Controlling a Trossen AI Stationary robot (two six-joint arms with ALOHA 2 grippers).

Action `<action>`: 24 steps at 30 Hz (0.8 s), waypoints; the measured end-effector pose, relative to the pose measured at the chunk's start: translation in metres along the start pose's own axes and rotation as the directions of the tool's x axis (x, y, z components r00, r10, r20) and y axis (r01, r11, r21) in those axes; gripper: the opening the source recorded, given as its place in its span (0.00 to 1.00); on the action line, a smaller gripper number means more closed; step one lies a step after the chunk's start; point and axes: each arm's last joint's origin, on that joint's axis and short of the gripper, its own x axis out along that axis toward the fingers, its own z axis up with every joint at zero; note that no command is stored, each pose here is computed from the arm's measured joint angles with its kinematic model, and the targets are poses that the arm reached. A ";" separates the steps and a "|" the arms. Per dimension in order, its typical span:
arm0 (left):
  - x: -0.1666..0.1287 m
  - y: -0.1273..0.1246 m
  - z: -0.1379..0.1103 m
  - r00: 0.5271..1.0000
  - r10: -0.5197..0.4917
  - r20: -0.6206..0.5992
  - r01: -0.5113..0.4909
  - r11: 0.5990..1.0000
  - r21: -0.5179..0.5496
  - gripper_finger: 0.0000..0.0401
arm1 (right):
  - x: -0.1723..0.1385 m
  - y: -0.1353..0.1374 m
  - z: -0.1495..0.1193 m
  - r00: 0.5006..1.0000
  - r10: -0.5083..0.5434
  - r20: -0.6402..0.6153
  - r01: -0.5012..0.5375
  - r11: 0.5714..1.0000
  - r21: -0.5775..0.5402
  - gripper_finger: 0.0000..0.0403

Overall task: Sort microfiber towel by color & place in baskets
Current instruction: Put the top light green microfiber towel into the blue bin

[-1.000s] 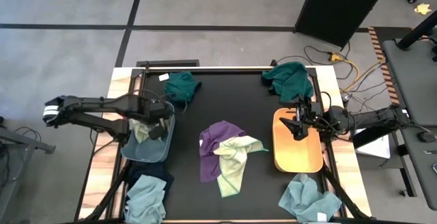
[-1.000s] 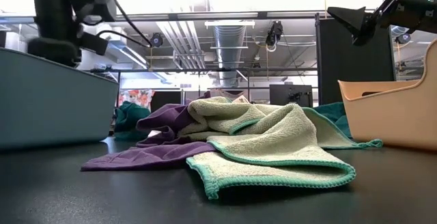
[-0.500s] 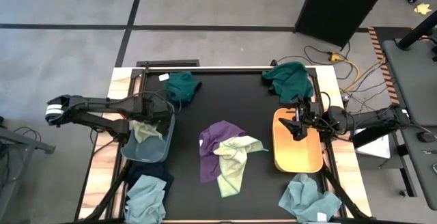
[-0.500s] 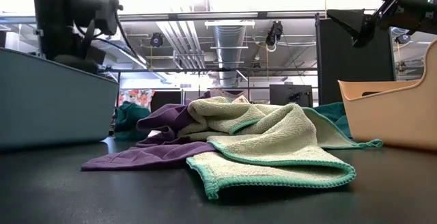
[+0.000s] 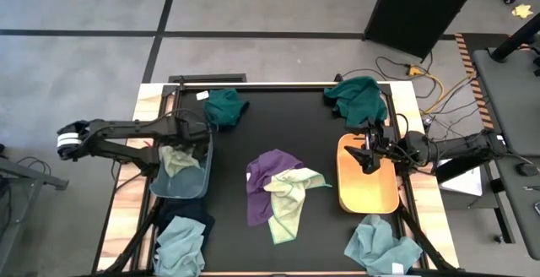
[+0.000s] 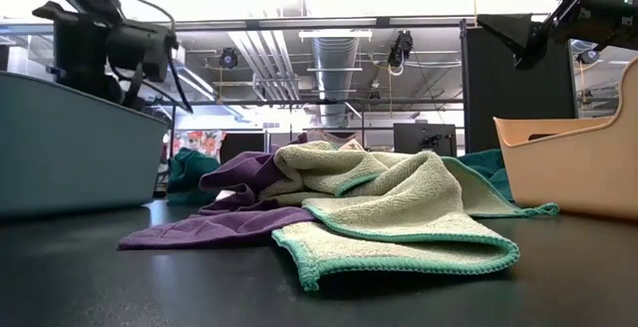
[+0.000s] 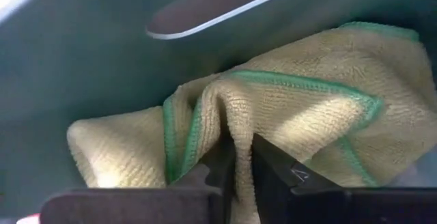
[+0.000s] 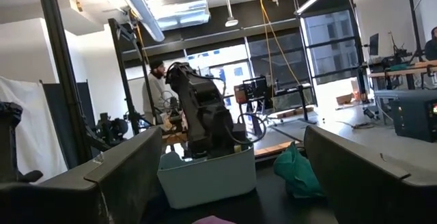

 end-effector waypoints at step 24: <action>-0.054 0.014 0.014 0.999 -0.033 -0.016 0.035 0.988 0.152 0.62 | 0.000 0.000 0.000 1.000 0.001 -0.001 -0.001 1.000 0.001 0.87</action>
